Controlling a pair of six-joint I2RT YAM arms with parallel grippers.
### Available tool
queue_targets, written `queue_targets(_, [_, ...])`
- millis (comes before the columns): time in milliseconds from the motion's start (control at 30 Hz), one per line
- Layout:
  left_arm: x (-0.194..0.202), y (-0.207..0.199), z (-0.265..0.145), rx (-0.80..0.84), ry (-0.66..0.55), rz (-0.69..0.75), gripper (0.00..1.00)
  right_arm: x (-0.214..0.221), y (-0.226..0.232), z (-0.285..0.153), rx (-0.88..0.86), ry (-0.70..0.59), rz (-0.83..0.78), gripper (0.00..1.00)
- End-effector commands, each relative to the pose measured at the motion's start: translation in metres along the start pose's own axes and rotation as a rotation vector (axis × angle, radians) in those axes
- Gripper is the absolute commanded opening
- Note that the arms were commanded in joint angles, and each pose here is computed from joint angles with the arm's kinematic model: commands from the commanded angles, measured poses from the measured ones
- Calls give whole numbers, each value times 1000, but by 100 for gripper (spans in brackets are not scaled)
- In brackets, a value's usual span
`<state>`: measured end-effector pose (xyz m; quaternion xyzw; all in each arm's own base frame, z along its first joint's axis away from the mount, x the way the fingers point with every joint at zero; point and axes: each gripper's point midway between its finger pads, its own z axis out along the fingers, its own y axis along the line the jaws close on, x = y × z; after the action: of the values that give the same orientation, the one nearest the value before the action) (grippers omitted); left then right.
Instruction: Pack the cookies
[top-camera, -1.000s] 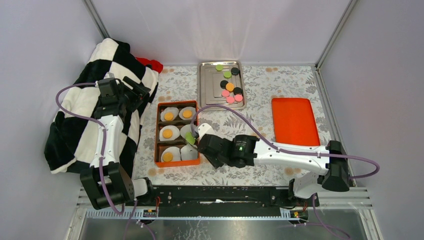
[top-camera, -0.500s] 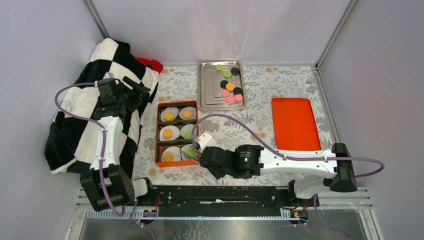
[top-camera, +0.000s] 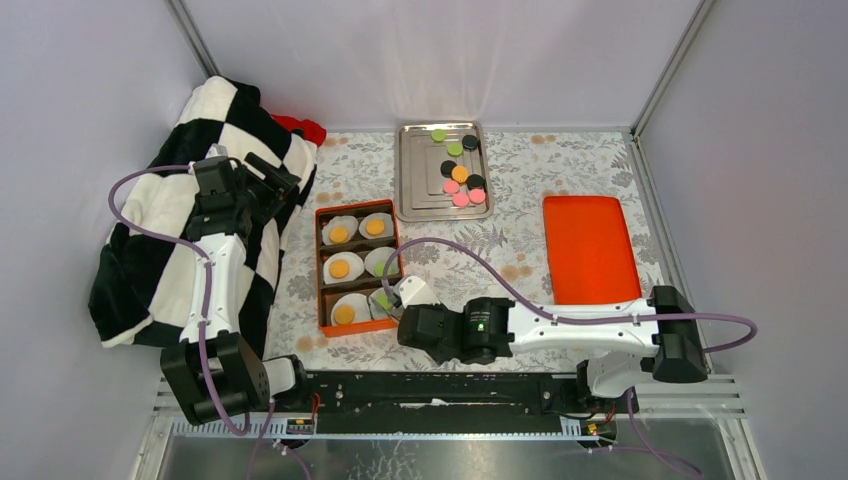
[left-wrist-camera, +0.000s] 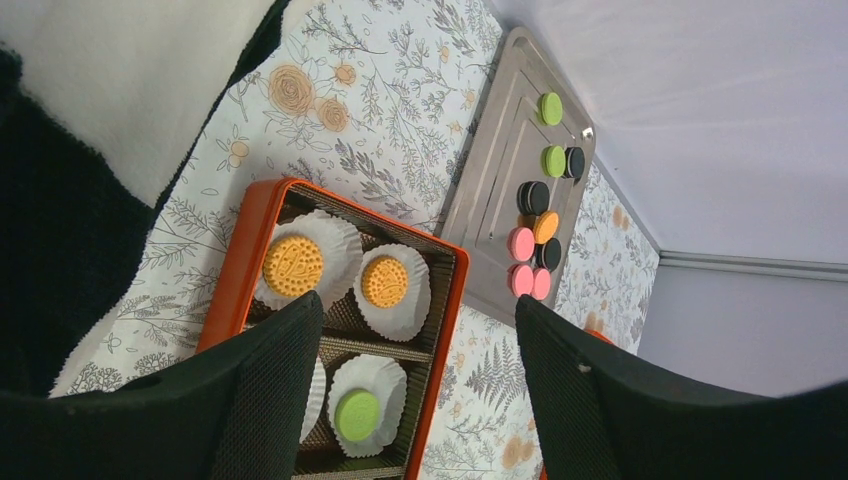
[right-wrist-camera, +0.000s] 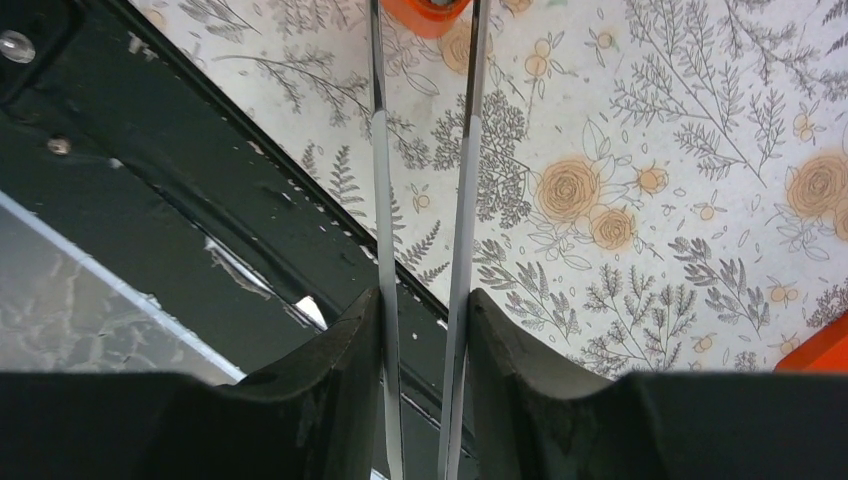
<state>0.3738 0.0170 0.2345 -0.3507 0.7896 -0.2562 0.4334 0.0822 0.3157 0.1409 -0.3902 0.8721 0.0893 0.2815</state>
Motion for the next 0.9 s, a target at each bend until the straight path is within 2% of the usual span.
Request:
queue_targets(0, [-1,-10,-6,29,4,36,76,9,-8,6,53,14,20,37])
queue_targets(133, [-3,-12,-7,35,0,43,76,11,-7,5,34,-1,45,46])
queue_targets(400, [-4,-17,-11,56,-9,50,77,27,-8,15,36,13,75,44])
queue_targets(433, [-4,-18,-11,58,-10,51,77,28,-10,16,40,9,79,36])
queue_targets(500, [-5,-19,-13,60,-15,52,77,27,-12,17,49,-14,88,10])
queue_targets(533, [-6,-19,-13,60,-19,52,77,28,-16,19,64,-26,88,1])
queue_targets(733, [-9,-20,-15,59,-35,57,75,17,-32,19,150,-88,83,0])
queue_targets(867, [-12,-21,-16,54,-50,65,70,-21,-47,-22,181,-224,137,0])
